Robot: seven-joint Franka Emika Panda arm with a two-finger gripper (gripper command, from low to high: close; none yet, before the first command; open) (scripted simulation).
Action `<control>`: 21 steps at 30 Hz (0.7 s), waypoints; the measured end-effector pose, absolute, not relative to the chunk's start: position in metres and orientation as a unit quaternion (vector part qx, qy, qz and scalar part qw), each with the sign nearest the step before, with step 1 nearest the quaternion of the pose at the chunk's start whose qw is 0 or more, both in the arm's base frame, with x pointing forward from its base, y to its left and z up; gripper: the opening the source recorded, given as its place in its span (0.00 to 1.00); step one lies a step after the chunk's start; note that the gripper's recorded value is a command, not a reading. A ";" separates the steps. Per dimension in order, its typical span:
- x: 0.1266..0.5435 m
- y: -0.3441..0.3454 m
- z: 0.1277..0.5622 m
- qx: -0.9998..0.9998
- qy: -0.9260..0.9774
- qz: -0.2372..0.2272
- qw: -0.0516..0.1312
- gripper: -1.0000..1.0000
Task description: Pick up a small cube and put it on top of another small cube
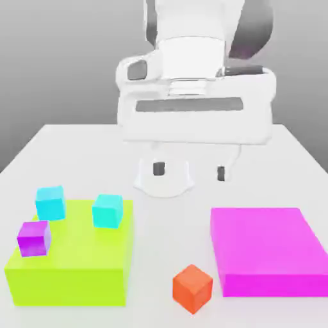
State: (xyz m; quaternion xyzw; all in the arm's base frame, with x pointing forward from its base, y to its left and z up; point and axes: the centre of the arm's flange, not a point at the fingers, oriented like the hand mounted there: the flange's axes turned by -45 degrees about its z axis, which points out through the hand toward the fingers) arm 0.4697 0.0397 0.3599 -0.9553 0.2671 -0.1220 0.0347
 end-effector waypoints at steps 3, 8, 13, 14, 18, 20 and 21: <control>0.461 0.047 0.299 -0.947 0.310 -0.077 0.026 0.50; 0.432 0.055 0.207 -0.927 0.376 -0.009 0.004 0.50; 0.428 0.055 0.147 -0.923 0.384 0.000 0.000 0.50; 0.428 0.055 0.138 -0.923 0.384 0.000 0.000 0.00; 0.428 0.055 0.138 -0.923 0.385 -0.001 0.001 0.00; 0.427 0.055 0.134 -0.923 0.385 -0.001 0.001 0.00; 0.428 0.055 0.138 -0.923 0.385 -0.001 0.001 0.00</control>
